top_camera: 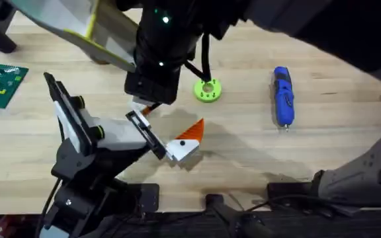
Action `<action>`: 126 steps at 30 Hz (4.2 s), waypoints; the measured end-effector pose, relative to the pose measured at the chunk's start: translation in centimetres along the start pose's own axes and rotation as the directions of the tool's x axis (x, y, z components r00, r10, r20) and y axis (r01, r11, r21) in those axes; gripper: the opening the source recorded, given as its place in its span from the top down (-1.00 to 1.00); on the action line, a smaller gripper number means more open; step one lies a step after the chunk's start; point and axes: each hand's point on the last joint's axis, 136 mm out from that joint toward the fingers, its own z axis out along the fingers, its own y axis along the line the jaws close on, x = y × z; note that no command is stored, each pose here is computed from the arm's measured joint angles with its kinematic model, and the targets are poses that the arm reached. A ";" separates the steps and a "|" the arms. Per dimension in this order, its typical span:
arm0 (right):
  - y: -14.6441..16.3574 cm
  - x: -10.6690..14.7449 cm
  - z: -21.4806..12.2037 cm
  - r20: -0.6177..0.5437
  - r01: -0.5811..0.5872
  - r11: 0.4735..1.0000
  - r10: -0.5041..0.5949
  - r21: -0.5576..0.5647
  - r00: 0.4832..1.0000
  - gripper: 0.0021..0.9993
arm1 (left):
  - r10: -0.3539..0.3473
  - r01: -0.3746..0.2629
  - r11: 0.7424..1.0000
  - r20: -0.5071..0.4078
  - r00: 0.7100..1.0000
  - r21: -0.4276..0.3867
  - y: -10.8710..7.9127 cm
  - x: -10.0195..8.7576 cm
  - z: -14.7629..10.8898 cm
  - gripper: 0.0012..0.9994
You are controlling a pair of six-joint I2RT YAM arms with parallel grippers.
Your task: Pick up the gripper from the table and insert it into the empty holder that is missing its gripper. Then pick up a screw, insert it into the mounting hole, and use the screwdriver to tighten it. Finally, clean up the table by picking up the vegetable and placing it into the bucket.
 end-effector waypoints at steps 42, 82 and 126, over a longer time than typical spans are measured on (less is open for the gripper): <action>-0.2 0.2 1.3 -0.029 -0.006 1.000 0.006 -0.009 1.000 0.98 | 0.000 0.000 1.000 0.000 1.000 0.000 0.0 0.0 0.0 -0.98; -0.3 0.4 2.3 -0.050 -0.010 1.000 0.009 -0.017 0.999 0.98 | 0.000 0.000 1.000 0.000 1.000 0.000 0.0 0.0 0.0 -0.98; -0.3 0.6 3.5 -0.074 -0.011 1.000 0.009 -0.026 0.997 0.98 | -0.007 0.007 1.000 0.000 1.000 -0.002 0.0 0.0 0.0 -0.98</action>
